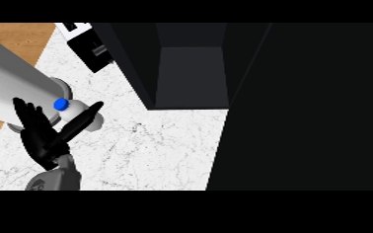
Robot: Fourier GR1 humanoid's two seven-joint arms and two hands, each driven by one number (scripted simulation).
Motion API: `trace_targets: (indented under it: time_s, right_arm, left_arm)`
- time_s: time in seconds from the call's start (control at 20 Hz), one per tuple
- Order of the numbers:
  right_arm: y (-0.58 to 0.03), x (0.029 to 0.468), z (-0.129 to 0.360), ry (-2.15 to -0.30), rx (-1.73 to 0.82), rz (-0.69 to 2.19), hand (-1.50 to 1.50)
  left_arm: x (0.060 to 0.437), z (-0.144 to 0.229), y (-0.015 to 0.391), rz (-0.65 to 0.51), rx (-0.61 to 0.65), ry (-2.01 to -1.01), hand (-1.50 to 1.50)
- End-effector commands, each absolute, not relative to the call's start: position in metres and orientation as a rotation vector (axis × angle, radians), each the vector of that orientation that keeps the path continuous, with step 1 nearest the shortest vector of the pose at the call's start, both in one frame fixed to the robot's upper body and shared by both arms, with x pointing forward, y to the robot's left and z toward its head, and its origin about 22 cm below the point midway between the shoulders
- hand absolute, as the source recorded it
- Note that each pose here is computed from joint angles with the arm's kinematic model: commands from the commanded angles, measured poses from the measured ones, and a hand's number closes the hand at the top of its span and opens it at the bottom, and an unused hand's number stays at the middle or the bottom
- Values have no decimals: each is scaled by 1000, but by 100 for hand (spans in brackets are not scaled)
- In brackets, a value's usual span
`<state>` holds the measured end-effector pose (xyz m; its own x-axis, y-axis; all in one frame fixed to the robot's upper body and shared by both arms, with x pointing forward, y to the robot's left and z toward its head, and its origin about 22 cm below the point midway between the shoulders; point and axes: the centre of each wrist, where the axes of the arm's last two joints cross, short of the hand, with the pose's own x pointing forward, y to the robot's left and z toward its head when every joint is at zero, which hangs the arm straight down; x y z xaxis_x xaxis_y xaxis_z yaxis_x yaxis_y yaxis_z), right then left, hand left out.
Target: Pick up the bottled water, place it into the cabinet and close the cabinet
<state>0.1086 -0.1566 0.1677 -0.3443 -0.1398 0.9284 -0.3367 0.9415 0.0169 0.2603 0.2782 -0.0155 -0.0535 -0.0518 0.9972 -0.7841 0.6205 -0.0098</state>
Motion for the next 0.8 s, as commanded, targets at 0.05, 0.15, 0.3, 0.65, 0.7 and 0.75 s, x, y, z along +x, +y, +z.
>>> trace_targets:
  time_s: [0.05, 0.15, 0.3, 0.65, 0.7, 0.75]
  right_arm:
    - [-176, 82, 188, -2000, 278, 222, -150]
    - [-166, 85, 185, -1992, 285, 234, -150]
    - [-160, 92, 182, -2016, 290, 202, -150]
    - [-167, 90, 185, -1991, 278, 212, -150]
    - [-164, 83, 184, -1986, 298, 220, -150]
    - [-163, 89, 179, -1985, 288, 232, -150]
  left_arm:
    - [252, -51, 287, 711, 707, -1510, -150]
    - [274, -50, 275, 717, 715, -1499, -150]
    - [273, -67, 287, 737, 687, -1504, -150]
    - [284, -88, 277, 737, 731, -1495, -150]
    - [285, -92, 261, 724, 723, -1476, -150]
    - [278, -92, 264, 742, 712, -1483, -150]
